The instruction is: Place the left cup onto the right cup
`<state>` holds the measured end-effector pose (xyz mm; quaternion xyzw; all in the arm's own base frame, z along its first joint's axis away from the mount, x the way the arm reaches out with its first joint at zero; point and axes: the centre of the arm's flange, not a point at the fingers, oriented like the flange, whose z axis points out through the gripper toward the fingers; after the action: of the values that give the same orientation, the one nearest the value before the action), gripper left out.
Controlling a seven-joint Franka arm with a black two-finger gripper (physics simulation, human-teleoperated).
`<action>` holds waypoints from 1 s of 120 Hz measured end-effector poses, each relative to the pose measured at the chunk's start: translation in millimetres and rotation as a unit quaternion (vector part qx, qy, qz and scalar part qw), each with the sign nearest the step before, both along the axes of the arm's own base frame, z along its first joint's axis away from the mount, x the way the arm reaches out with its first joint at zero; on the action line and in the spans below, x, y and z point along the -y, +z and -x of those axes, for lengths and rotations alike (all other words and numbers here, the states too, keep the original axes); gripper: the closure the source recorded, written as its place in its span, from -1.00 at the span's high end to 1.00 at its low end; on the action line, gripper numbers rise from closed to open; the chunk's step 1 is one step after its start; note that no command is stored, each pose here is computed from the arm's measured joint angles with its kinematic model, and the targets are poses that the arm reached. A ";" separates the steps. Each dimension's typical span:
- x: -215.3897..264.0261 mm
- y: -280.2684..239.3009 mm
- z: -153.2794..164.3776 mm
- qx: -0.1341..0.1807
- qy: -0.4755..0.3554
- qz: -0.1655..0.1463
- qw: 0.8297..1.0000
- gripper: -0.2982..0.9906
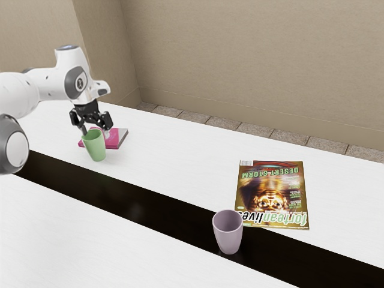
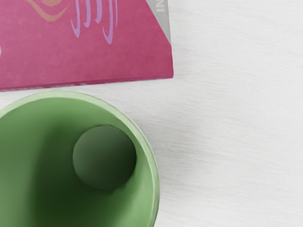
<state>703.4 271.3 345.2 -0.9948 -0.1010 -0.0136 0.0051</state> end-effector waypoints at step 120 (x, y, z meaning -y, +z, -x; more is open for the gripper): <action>3.1 -34.3 -17.5 0.014 0.006 -0.007 1.000 -0.37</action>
<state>720.8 268.2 310.9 -0.9938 -0.1073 -0.0277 0.0104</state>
